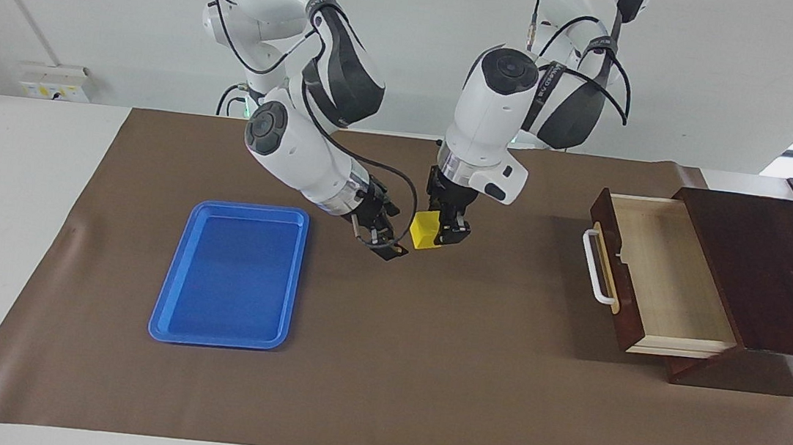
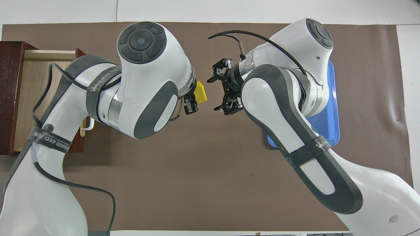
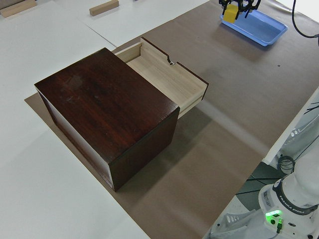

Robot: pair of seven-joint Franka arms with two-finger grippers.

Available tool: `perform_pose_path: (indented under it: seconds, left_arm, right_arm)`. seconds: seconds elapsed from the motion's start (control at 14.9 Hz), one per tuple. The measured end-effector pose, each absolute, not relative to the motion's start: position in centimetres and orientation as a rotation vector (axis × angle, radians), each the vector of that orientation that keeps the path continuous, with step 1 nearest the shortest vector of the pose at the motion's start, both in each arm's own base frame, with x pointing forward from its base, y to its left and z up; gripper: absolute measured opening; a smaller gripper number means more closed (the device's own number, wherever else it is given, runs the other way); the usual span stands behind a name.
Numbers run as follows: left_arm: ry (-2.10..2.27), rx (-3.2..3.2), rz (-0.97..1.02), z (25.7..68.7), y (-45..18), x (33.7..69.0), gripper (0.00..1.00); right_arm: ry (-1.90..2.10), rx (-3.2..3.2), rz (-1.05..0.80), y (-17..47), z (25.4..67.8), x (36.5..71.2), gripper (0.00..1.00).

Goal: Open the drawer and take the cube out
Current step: 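Close the right gripper on the yellow cube held by the left gripper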

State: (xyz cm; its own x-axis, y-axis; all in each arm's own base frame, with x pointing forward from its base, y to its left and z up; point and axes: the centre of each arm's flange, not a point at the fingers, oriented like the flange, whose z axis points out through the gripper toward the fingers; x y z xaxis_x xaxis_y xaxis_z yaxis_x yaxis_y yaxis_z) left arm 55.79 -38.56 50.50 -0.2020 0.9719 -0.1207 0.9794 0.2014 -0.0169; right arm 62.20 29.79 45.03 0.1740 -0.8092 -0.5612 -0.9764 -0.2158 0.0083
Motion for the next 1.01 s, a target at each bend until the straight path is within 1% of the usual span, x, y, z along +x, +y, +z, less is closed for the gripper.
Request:
perform_pose_path:
  seconds: [0.34,0.47,1.01]
  left_arm:
    - [2.368,1.927,-0.131,50.0,-38.5,55.8,0.55]
    - [2.371,1.934,-0.123,49.7,-38.5,55.7,0.55]
    - [2.352,1.958,-0.118,49.4,-39.6,54.6,0.55]
  right_arm:
    - [1.696,-2.109,0.662,31.3,45.1,61.5,0.92]
    - [1.699,-2.129,0.640,31.8,45.1,61.3,0.92]
    - [1.689,-2.144,0.625,32.3,45.3,61.1,0.92]
